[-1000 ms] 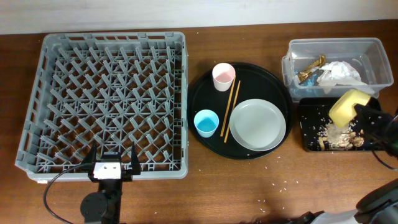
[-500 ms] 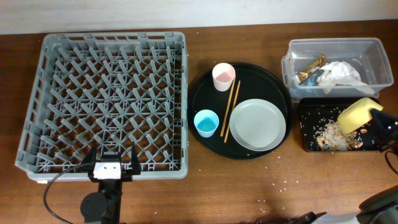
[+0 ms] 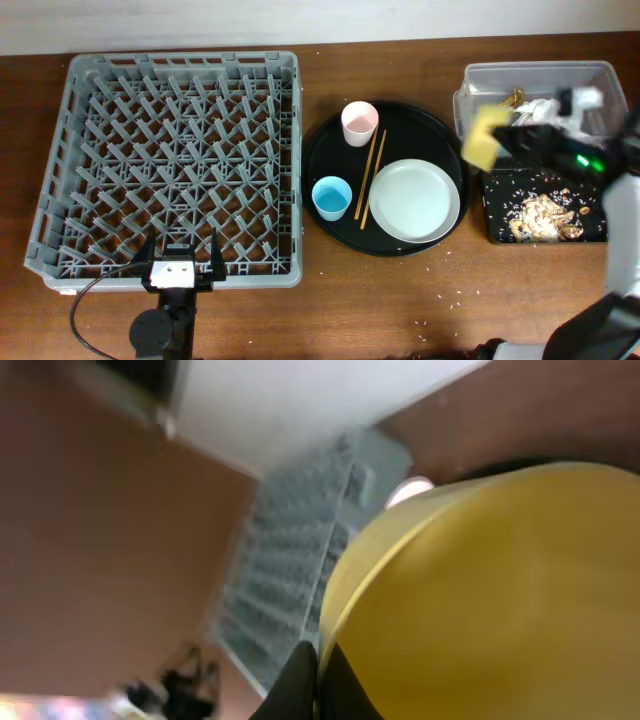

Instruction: Sort waste into correct bins and load items into the dishwasher rack

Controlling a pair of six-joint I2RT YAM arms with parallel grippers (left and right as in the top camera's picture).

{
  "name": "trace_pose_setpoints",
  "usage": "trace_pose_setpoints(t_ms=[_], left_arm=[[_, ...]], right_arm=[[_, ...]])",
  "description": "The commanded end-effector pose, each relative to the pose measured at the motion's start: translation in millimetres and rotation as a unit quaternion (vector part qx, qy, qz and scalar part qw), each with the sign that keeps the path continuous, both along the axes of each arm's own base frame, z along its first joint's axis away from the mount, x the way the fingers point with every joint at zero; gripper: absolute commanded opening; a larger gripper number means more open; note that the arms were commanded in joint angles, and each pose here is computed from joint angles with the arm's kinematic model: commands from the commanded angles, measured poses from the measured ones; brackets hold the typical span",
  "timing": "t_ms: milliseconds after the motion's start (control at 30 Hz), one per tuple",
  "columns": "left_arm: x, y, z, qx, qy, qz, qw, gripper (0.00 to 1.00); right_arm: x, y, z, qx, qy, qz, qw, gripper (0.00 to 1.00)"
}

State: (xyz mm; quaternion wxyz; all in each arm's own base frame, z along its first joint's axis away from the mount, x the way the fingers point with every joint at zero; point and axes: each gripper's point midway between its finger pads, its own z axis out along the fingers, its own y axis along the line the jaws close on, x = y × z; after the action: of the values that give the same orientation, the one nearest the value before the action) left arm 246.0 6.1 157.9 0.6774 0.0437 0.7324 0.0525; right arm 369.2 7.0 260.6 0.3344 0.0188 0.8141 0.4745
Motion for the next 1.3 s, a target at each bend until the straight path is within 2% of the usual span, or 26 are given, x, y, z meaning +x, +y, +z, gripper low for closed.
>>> trace_pose_setpoints(t_ms=[0, 100, 200, 400, 567, 600, 767, 867, 967, 1033, 1100, 1200, 1267], left_arm=[[-0.1, -1.1, -1.1, 0.006, 0.000, -0.003, 1.000, 1.00], [-0.1, -1.1, -1.1, 0.006, 0.000, -0.003, 1.000, 1.00], [-0.1, -1.1, -1.1, 0.007, 0.000, -0.003, 1.000, 1.00], [-0.1, -1.1, -1.2, 0.007, 0.001, -0.003, 1.000, 1.00], [-0.1, -1.1, -1.1, 0.007, 0.000, -0.003, 1.000, 1.00], [-0.1, -1.1, -1.1, 0.007, 0.000, -0.003, 1.000, 1.00], [-0.1, -1.1, -1.1, 0.006, 0.000, -0.003, 1.000, 1.00], [-0.1, -1.1, -1.2, 0.006, 0.001, -0.003, 1.000, 1.00], [-0.1, -1.1, -1.1, 0.007, 0.000, -0.003, 1.000, 1.00], [-0.1, -1.1, -1.2, 0.006, 0.001, -0.003, 1.000, 1.00], [-0.1, -1.1, -1.1, 0.007, 0.000, -0.003, 1.000, 1.00], [-0.1, -1.1, -1.1, 0.007, 0.000, -0.003, 1.000, 1.00], [-0.1, -1.1, -1.2, 0.006, 0.001, -0.003, 1.000, 1.00]], right_arm=[[34.6, 34.2, -3.4, -0.246, 0.017, -0.067, 0.967, 0.04], [58.7, 62.2, -18.6, -0.420, -0.005, -0.133, 0.898, 0.04], [82.4, 85.9, -56.4, -0.490, -0.010, -0.129, 0.862, 0.04], [118.0, 88.3, -152.4, -0.540, 0.023, -0.079, 0.837, 0.04], [123.1, 90.1, -186.9, -0.546, 0.041, -0.067, 0.834, 0.06], [122.9, 89.8, -189.6, -0.547, 0.044, -0.065, 0.834, 0.19], [123.2, 90.3, -189.4, -0.545, 0.043, -0.066, 0.835, 0.31], [108.6, 108.5, -172.3, -0.494, 0.065, -0.040, 0.866, 0.38], [72.9, 135.9, -129.7, -0.407, 0.103, 0.004, 0.908, 0.41], [43.2, 157.1, -125.5, -0.365, 0.134, 0.061, 0.920, 0.43], [9.5, 171.3, -147.4, -0.396, 0.164, 0.122, 0.895, 0.43], [-29.9, 173.9, -181.2, -0.472, 0.195, 0.162, 0.844, 0.43], [-50.0, 170.8, -199.1, -0.497, 0.209, 0.180, 0.823, 0.43]])
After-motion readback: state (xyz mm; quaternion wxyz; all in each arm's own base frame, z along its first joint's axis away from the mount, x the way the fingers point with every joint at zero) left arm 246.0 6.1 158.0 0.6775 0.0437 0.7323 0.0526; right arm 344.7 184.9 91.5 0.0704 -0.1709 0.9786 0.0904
